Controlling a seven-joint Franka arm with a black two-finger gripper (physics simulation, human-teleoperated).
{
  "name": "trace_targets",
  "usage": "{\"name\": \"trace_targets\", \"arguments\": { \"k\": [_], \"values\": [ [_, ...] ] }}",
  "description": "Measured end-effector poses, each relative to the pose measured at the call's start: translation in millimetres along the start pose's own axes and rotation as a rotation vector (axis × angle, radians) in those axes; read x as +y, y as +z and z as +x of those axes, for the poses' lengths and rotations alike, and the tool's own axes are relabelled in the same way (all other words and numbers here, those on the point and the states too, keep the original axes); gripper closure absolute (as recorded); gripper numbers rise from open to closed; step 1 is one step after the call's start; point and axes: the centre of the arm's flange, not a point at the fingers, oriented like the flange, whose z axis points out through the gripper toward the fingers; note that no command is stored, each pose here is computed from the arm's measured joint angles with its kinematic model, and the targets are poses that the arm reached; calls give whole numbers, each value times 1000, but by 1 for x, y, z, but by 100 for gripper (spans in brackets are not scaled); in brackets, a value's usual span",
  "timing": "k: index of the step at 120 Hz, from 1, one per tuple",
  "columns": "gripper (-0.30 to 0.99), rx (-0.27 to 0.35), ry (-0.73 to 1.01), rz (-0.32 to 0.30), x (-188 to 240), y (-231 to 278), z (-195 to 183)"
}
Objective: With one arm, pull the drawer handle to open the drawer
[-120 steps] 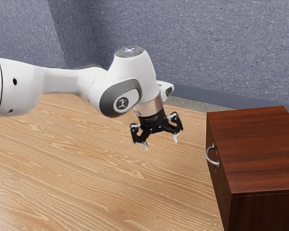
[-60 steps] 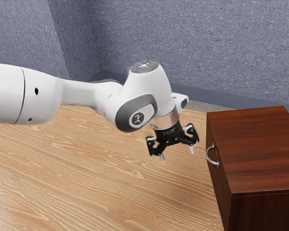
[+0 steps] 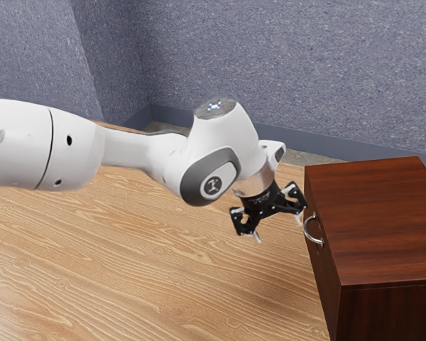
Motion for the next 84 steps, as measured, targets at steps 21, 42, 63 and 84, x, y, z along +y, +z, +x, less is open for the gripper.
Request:
{"name": "trace_targets", "arguments": {
  "k": [21,42,63,84],
  "values": [
    [0,5,-3,-16,4,5,-1],
    [0,5,-7,-21,6,11,-2],
    [0,-1,-15,-18,5,18,-4],
    [0,-3,-14,-21,6,23,-7]
  ]
}}
